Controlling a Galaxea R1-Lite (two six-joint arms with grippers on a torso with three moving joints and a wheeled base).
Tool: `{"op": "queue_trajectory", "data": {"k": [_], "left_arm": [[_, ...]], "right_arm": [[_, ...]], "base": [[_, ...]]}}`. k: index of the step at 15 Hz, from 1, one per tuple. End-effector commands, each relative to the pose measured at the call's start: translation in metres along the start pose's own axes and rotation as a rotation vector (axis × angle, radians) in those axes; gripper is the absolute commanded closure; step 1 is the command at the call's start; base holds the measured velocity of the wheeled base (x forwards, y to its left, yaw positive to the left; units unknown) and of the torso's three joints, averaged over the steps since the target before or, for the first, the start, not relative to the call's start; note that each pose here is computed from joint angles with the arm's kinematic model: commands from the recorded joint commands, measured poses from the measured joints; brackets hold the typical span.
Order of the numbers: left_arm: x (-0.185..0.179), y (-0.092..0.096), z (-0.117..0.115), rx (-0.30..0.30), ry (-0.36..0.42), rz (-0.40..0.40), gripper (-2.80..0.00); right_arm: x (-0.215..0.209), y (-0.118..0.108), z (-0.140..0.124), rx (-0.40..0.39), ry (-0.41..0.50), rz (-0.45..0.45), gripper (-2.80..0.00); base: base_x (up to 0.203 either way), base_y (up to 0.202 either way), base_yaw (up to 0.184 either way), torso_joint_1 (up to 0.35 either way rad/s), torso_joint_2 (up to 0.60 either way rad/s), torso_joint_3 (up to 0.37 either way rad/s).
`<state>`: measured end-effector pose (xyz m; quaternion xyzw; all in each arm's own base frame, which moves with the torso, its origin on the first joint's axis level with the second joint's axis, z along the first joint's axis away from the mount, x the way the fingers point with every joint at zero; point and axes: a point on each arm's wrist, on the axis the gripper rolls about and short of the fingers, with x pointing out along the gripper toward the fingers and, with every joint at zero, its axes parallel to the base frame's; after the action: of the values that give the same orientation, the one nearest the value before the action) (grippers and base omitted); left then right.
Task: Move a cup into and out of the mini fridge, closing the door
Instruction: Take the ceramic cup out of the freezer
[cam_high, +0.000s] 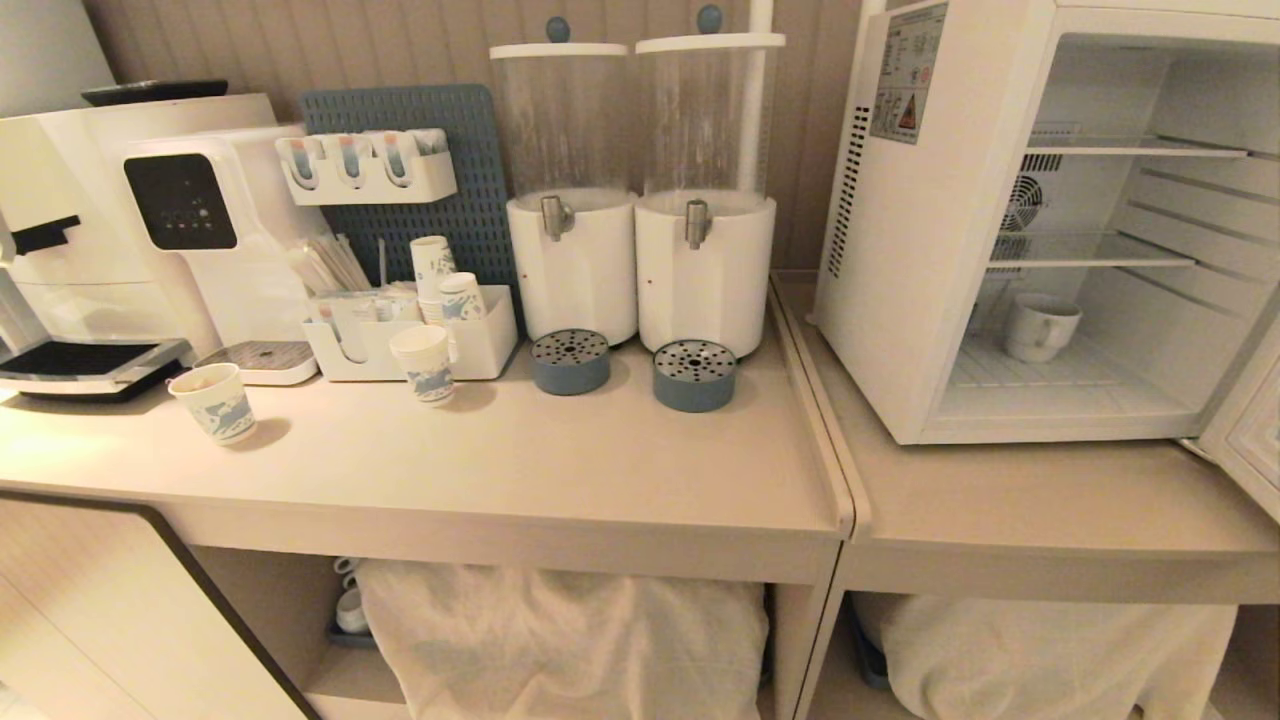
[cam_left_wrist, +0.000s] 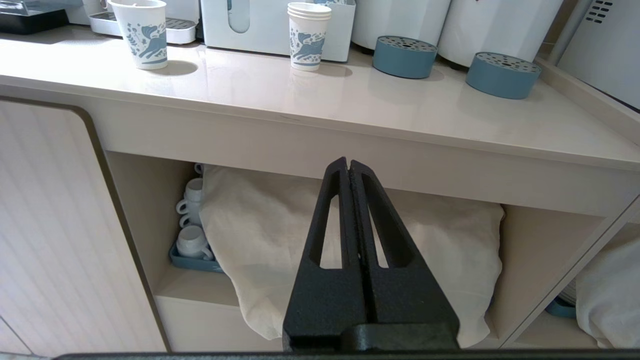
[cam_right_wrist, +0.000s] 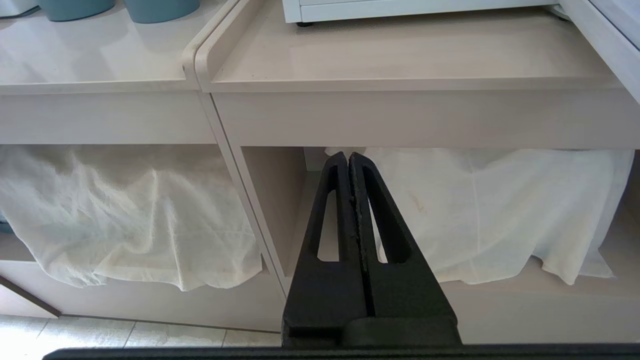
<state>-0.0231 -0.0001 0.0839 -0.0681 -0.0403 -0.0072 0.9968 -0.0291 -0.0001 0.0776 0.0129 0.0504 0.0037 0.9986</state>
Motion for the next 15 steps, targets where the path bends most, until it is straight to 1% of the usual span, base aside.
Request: {"op": "queue_trajectory", "data": {"k": [1,8,9,10,11,12,14,15], "left_arm": [[0.002,0.002,-0.011,-0.002,0.034,0.004,0.0],[0.002,0.002,-0.011,-0.014,0.034,0.003,0.0],[0.002,0.002,-0.011,-0.015,0.034,0.003,0.0],[0.002,0.002,-0.011,-0.015,0.034,0.003,0.0],[0.002,0.002,-0.011,-0.014,0.034,0.003,0.0],[0.002,0.002,-0.011,-0.014,0.034,0.003,0.0],[0.002,0.002,-0.011,-0.014,0.034,0.003,0.0],[0.002,0.002,-0.011,-0.014,0.034,0.003,0.0]], "right_arm": [[0.0,0.0,0.0,0.0,0.002,0.0,0.0],[0.0,0.0,0.0,0.003,0.004,0.0,0.0],[-0.001,0.0,0.003,0.006,-0.014,0.0,0.0],[-0.005,0.0,0.015,0.013,-0.068,0.002,0.0],[-0.015,0.001,0.034,0.018,-0.136,0.007,0.0],[-0.027,0.002,0.054,0.019,-0.182,0.017,0.0],[-0.048,0.003,0.097,0.019,-0.24,0.041,0.0],[-0.049,0.004,0.121,0.019,-0.232,0.047,0.0]], "base": [[0.0,0.0,0.0,0.0,0.0,0.0],[0.0,0.0,0.0,0.0,0.0,0.0],[0.0,0.0,0.0,0.0,0.0,0.0],[0.0,0.0,0.0,0.0,0.0,0.0],[0.0,0.0,0.0,0.0,0.0,0.0],[0.0,0.0,0.0,0.0,0.0,0.0],[0.0,0.0,0.0,0.0,0.0,0.0],[0.0,0.0,0.0,0.0,0.0,0.0]]}}
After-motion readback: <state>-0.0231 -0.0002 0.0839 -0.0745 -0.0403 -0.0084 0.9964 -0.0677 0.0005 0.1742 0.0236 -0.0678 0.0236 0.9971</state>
